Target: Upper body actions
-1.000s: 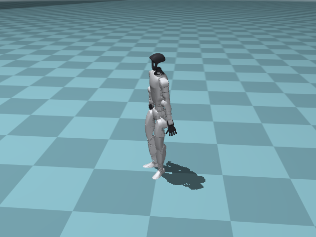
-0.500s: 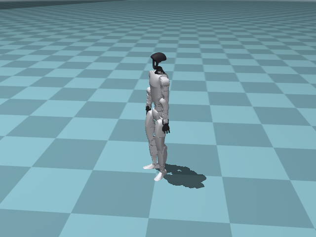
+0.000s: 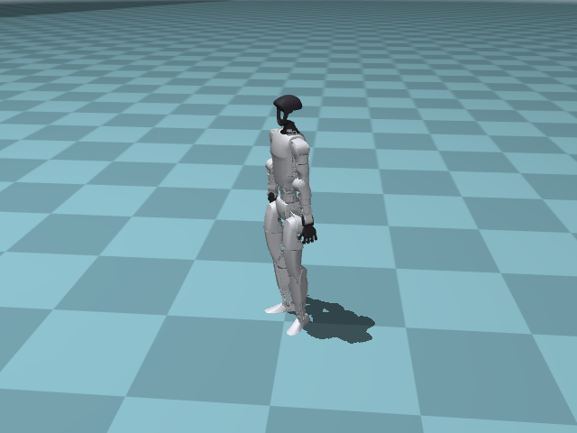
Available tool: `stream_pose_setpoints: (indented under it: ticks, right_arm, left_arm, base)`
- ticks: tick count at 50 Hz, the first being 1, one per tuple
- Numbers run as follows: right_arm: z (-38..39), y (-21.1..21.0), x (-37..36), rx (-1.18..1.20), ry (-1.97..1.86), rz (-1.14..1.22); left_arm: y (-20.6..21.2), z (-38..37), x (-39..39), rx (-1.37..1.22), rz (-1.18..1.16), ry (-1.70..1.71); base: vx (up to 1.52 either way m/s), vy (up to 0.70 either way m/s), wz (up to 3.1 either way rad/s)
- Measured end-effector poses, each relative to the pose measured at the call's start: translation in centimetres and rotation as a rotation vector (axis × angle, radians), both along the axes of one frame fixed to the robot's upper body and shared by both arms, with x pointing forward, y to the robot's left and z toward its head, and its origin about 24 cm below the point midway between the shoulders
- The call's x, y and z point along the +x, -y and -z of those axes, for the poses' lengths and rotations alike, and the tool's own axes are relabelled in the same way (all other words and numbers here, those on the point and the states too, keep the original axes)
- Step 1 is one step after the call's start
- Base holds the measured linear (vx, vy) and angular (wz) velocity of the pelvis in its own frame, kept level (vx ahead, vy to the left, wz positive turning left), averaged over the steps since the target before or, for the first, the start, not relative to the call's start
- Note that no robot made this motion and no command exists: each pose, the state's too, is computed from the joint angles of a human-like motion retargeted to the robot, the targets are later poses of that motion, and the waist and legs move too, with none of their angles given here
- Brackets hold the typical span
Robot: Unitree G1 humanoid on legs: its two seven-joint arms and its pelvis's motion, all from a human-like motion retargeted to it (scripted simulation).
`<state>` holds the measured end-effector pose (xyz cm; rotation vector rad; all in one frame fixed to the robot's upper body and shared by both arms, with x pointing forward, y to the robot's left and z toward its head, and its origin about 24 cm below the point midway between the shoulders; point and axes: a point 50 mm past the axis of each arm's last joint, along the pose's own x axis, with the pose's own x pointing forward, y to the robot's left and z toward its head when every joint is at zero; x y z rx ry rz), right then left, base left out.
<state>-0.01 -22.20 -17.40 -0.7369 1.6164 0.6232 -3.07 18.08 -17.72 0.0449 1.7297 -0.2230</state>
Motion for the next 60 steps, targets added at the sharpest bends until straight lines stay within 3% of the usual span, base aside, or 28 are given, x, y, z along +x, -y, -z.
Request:
stream_pose_setpoints:
  ticks: [10, 20, 31, 45, 50, 55, 60]
  right_arm:
    - [-0.2, 0.8, 1.2, 0.002, 0.030, 0.064]
    - [-0.2, 0.9, 2.2, 0.010, 0.061, 0.062]
    - [0.3, -1.2, 1.5, 0.091, 0.064, 0.091]
    - [-0.2, 0.6, -0.6, -0.035, 0.031, 0.112]
    - [-0.5, 1.5, -0.1, -0.112, 0.000, 0.111]
    - [-0.3, -1.0, 5.1, -0.026, 0.122, 0.105]
    - [-1.0, -6.0, 12.1, 0.246, 0.268, 0.111]
  left_arm:
    - [0.6, 0.4, 2.9, 0.112, 0.085, 0.123]
    - [1.3, 0.2, 1.0, -0.028, 0.133, 0.031]
    - [0.9, 0.2, 0.7, -0.033, 0.050, 0.024]
    - [-1.1, 0.1, 1.5, 0.035, 0.006, 0.091]
    - [-0.8, 0.0, -1.2, 0.102, -0.205, 0.041]
    - [-0.3, -0.5, -4.2, 0.067, -0.500, -0.057]
    - [-2.0, -1.8, -8.2, 0.114, -0.426, -0.180]
  base:
    - [-0.08, -0.05, 0.11]
    - [0.08, 0.10, -0.05]
    - [0.08, 0.05, -0.30]
    - [-0.01, -0.06, -0.16]
    - [-0.09, -0.10, 0.01]
    - [-0.24, -0.14, 0.19]
    - [-0.18, -0.13, 0.29]
